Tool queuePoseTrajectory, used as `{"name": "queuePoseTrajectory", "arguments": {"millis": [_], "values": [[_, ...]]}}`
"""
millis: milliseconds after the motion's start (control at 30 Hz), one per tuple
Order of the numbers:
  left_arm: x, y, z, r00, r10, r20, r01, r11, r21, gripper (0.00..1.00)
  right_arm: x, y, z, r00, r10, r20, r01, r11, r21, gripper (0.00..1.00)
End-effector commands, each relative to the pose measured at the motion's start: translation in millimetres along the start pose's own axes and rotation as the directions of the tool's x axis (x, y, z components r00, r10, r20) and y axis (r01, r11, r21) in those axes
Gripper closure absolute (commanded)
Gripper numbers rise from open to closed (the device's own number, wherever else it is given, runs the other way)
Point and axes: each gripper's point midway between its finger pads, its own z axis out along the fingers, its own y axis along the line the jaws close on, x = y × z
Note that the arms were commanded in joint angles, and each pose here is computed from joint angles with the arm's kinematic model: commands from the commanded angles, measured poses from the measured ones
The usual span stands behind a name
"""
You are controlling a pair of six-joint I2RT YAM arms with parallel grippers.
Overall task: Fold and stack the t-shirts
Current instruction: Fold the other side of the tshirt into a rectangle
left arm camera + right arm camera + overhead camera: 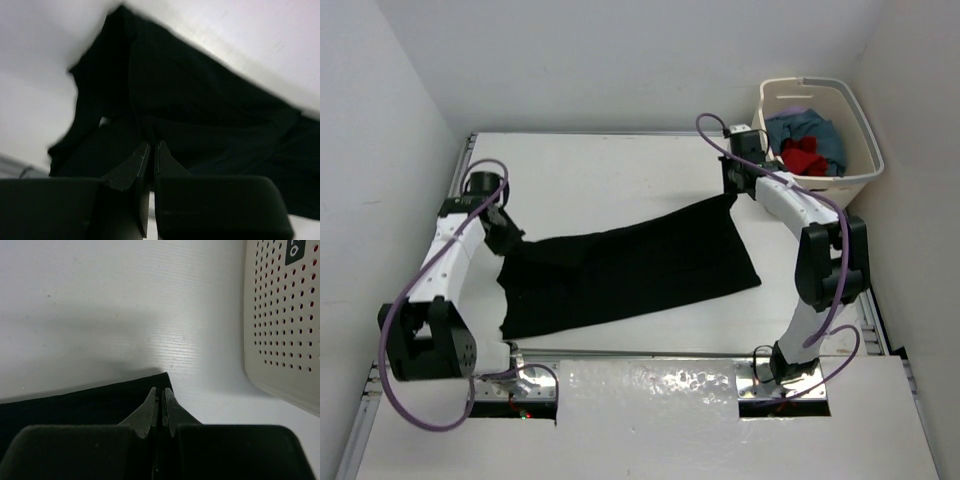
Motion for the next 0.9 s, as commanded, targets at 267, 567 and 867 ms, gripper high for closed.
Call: {"name": "queuePoseTrajectory", "arguments": {"millis": [267, 567, 867], "values": [[107, 36, -21, 0.961, -0.134, -0.244, 0.140, 0.990, 0.010, 1.00, 18, -13, -21, 1.000, -0.022, -0.008, 0.023, 1.000, 0.020, 1.00], [140, 51, 1, 0.939, -0.171, -0.299, 0.166, 0.985, -0.042, 1.00, 61, -19, -26, 0.997, 0.026, -0.071, -0.021, 0.998, 0.062, 1.00], [156, 44, -6, 0.918, -0.106, -0.381, 0.107, 0.994, -0.018, 0.40, 101, -25, -25, 0.989, 0.059, -0.137, -0.044, 0.993, 0.108, 0.61]]}}
